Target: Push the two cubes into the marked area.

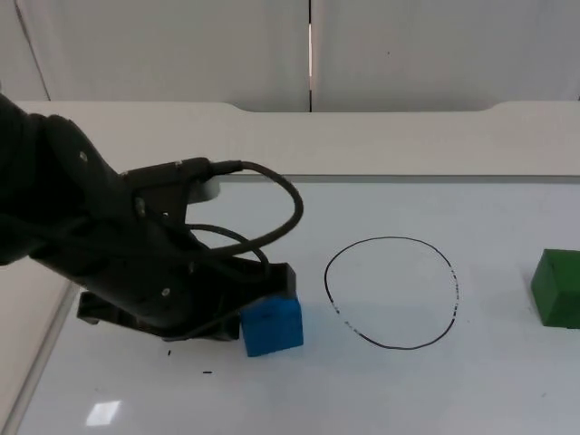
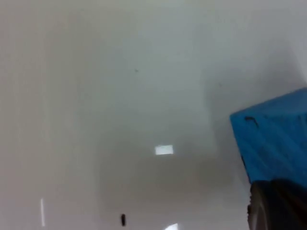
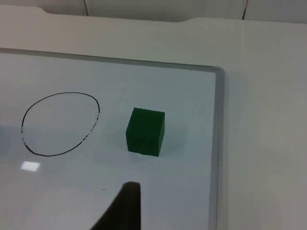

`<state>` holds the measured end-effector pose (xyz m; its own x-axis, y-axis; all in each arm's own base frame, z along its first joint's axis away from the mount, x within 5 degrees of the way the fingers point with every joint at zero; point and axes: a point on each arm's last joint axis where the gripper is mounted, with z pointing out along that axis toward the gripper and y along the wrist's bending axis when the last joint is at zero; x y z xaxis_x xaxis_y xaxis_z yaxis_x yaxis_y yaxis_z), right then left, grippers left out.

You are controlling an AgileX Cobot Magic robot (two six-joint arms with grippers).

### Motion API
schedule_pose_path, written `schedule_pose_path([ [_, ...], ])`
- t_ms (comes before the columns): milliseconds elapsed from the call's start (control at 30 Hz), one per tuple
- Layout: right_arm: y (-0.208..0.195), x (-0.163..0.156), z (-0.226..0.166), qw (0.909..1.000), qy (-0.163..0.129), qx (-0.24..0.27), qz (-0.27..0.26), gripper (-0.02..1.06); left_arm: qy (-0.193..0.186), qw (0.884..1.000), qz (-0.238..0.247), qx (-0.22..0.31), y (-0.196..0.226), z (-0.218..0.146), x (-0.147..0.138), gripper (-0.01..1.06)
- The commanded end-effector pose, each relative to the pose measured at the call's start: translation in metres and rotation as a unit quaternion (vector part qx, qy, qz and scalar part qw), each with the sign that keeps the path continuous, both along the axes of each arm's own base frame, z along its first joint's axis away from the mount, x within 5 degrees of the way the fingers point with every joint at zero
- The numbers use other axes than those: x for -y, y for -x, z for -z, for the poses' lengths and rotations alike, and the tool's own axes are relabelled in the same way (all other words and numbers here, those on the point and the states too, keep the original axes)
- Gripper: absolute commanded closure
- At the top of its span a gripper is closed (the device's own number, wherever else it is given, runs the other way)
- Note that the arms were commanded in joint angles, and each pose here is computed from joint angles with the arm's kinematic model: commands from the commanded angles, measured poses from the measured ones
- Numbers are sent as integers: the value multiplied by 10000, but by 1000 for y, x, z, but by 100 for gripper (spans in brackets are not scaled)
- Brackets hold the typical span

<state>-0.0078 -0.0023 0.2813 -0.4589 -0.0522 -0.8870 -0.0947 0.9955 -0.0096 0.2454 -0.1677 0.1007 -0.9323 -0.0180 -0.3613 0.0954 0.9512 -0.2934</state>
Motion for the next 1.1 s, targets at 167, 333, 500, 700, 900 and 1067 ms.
schedule_pose_path([
  [167, -1, 0, 1, 10000, 7, 26, 30, -1, 0, 9988, 177, 449, 0, -7, 19, 105],
  [333, -1, 0, 1, 10000, 7, 26, 30, -1, -80, 9986, 220, 475, -2, -3, 20, 105],
  [500, -1, 0, 1, 10000, 7, 26, 30, -1, -160, 9990, 226, 362, -4, 7, 21, 105],
  [700, -1, 0, 1, 10000, 7, 26, 30, -1, -62, 9983, 206, 538, -13, 0, 27, 105],
  [900, -1, 0, 1, 10000, 7, 26, 30, -1, 36, 9980, 300, 550, -17, -5, 33, 105],
  [1067, -1, 0, 1, 10000, 7, 26, 30, -1, 12, 9983, 311, 488, -17, -1, 33, 105],
])
